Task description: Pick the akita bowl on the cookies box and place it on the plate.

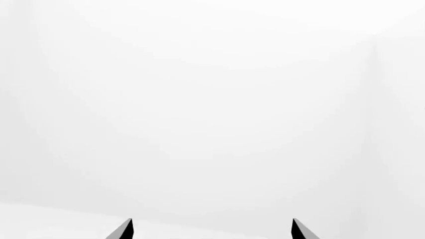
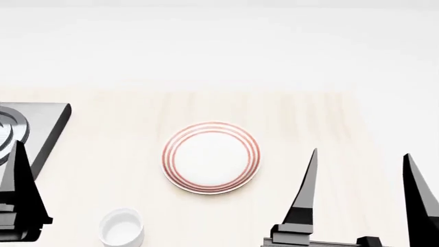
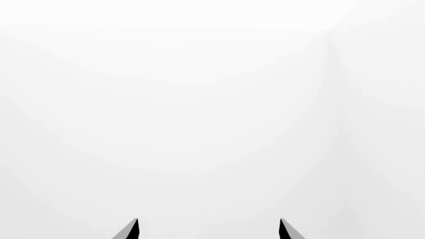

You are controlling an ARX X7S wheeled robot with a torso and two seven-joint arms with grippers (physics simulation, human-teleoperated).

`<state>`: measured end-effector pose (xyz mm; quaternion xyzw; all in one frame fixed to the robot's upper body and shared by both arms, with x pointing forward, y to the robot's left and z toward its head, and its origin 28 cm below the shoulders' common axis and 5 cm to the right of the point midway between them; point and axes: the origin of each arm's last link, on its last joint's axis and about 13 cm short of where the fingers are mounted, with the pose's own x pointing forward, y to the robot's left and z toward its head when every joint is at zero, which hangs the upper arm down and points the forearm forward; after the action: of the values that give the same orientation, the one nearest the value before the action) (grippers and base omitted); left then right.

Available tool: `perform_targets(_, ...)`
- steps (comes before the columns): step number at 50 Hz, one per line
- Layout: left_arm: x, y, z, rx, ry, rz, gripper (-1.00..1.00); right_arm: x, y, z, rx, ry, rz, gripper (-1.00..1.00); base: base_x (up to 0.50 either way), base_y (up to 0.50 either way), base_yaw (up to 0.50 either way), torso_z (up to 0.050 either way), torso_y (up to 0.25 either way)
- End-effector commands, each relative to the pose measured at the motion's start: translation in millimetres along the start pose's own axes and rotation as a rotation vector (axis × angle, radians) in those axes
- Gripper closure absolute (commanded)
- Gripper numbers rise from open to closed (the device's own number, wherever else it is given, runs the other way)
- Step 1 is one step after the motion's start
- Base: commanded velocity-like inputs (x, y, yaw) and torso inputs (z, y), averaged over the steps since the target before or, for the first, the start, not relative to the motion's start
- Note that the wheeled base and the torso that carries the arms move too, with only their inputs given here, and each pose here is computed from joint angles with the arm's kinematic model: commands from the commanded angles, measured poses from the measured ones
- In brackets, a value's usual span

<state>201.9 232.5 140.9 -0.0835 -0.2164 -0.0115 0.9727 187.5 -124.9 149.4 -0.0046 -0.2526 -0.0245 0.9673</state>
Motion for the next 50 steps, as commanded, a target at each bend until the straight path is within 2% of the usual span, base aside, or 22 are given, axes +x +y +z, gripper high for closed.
perform_targets(1, 1.3, 2.3, -1.0, -0.006, 0.008, 0.002, -1.00, -0.3, -1.2, -1.6, -0.006, 0.003, -0.004, -1.00, 0.00, 0.00, 0.00, 0.000, 0.000)
perform_targets(15, 0.1, 2.2, 1.4, -0.008, -0.030, 0.004, -1.00, 0.0, -2.6, -0.6, -0.010, 0.001, -0.003, -1.00, 0.00, 0.00, 0.00, 0.001, -0.221)
perform_targets(40, 0.9, 1.6, 0.4, -0.006, -0.015, 0.001, -1.00, 0.9, -1.8, -0.8, -0.012, 0.003, 0.008, -1.00, 0.00, 0.00, 0.00, 0.002, -0.249)
perform_targets(50, 1.0, 1.7, -0.5, -0.015, 0.003, 0.005, -1.00, 0.5, -1.4, -2.1, -0.008, 0.013, 0.016, -1.00, 0.00, 0.00, 0.00, 0.001, -0.029)
